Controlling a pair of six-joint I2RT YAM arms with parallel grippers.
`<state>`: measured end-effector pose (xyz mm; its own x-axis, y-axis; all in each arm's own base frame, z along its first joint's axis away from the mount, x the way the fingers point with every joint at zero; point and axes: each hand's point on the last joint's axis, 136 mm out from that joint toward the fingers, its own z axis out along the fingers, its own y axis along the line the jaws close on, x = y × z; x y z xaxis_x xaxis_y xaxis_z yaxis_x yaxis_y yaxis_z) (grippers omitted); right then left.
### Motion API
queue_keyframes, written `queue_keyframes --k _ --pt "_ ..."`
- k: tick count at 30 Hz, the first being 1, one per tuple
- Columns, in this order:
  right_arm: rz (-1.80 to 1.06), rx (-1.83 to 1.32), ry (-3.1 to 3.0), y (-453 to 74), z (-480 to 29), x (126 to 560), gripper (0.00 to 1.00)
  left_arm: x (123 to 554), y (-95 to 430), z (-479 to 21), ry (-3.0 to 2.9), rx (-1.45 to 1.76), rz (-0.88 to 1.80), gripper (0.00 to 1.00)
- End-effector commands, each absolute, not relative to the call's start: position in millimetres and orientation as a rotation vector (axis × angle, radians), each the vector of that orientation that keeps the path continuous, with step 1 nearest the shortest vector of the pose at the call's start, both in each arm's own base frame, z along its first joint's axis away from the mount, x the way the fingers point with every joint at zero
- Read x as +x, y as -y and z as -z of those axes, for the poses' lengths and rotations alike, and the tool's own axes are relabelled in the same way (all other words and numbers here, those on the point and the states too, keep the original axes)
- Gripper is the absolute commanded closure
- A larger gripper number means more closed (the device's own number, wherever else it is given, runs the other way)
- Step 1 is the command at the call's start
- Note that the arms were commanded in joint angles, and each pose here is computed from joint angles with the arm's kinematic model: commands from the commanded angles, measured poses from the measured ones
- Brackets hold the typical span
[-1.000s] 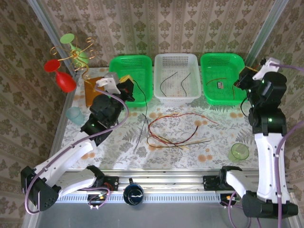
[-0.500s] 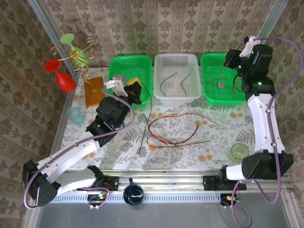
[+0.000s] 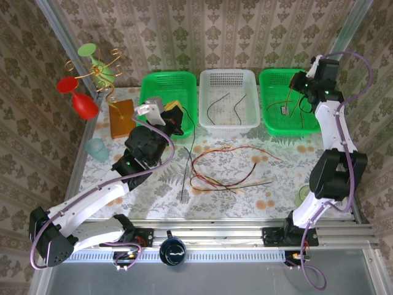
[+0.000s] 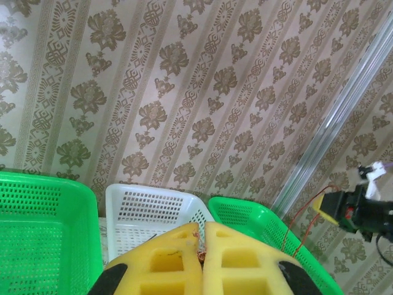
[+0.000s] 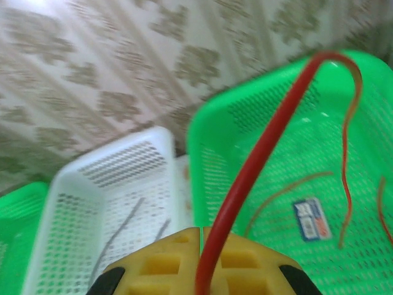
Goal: Untangle the cables
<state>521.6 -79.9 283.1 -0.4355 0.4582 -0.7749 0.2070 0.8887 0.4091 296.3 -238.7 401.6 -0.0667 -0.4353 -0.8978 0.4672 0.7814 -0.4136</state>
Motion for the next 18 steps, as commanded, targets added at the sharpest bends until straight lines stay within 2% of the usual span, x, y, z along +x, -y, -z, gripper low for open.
queue_keyframes --k 1,7,18 --pt "-0.173 0.653 -2.144 103.3 -237.8 517.5 1.0 294.0 237.5 -404.7 -1.436 0.009 0.75 1.0" --pt "-0.074 0.764 -2.326 112.6 -159.8 513.6 1.0 294.9 242.8 -404.7 -1.441 0.022 0.757 1.0" --pt "-0.069 0.72 -2.633 79.8 -72.8 511.8 1.0 293.6 247.0 -404.8 -1.446 0.028 0.765 1.0"
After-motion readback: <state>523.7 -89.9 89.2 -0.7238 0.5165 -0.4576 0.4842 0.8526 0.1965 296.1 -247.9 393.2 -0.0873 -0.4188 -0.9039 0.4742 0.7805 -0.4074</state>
